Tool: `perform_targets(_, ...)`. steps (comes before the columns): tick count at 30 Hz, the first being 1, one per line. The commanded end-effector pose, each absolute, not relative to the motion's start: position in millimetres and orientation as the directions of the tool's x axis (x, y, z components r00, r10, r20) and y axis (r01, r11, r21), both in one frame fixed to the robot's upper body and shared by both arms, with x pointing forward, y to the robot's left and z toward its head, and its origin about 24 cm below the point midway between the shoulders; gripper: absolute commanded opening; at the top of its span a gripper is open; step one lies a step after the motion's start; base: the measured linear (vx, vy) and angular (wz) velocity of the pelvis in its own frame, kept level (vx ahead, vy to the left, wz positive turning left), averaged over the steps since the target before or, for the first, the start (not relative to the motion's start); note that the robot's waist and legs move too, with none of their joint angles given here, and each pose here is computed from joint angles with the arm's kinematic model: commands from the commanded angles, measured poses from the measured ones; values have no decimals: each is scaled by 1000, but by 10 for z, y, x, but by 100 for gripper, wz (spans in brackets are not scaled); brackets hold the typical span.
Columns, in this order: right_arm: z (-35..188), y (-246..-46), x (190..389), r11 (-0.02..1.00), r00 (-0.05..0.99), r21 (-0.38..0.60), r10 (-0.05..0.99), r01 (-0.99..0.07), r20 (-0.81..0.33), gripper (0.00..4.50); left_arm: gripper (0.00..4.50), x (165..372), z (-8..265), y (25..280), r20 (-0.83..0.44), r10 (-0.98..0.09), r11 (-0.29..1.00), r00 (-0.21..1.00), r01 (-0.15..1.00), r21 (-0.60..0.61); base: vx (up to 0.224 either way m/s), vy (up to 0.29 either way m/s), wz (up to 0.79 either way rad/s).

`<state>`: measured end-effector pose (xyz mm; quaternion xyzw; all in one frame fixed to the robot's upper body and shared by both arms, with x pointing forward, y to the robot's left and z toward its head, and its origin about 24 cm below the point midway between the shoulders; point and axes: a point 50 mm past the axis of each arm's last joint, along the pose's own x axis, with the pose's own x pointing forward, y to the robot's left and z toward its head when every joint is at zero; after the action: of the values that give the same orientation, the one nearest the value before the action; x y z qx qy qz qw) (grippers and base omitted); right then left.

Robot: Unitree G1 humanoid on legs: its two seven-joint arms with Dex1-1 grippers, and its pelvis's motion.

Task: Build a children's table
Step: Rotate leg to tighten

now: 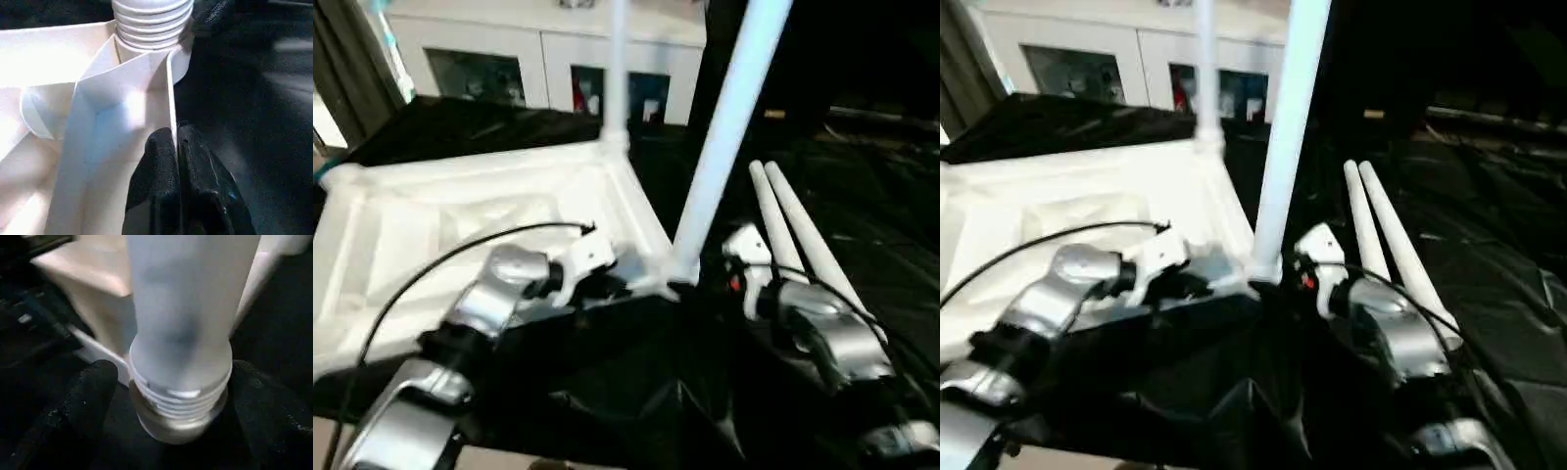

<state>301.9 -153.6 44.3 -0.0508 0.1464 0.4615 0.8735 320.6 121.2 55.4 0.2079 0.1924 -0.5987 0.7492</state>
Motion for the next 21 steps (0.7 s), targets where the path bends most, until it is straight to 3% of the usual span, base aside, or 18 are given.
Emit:
perform_targets(1,501,-1456,2937,460,426,50,853,-886,-300,385,0,3077,562,1106,-518,-853,52,68,998,45,0,0,0)
perform_targets(8,569,-1475,2831,364,324,74,892,-929,-315,385,0,2983,597,1225,-528,-849,-38,-27,999,10,0,0,0)
perform_targets(21,530,-1413,2736,302,249,110,905,-947,-345,276,0,2963,562,1273,-538,-843,-18,-12,1000,7,0,0,0)
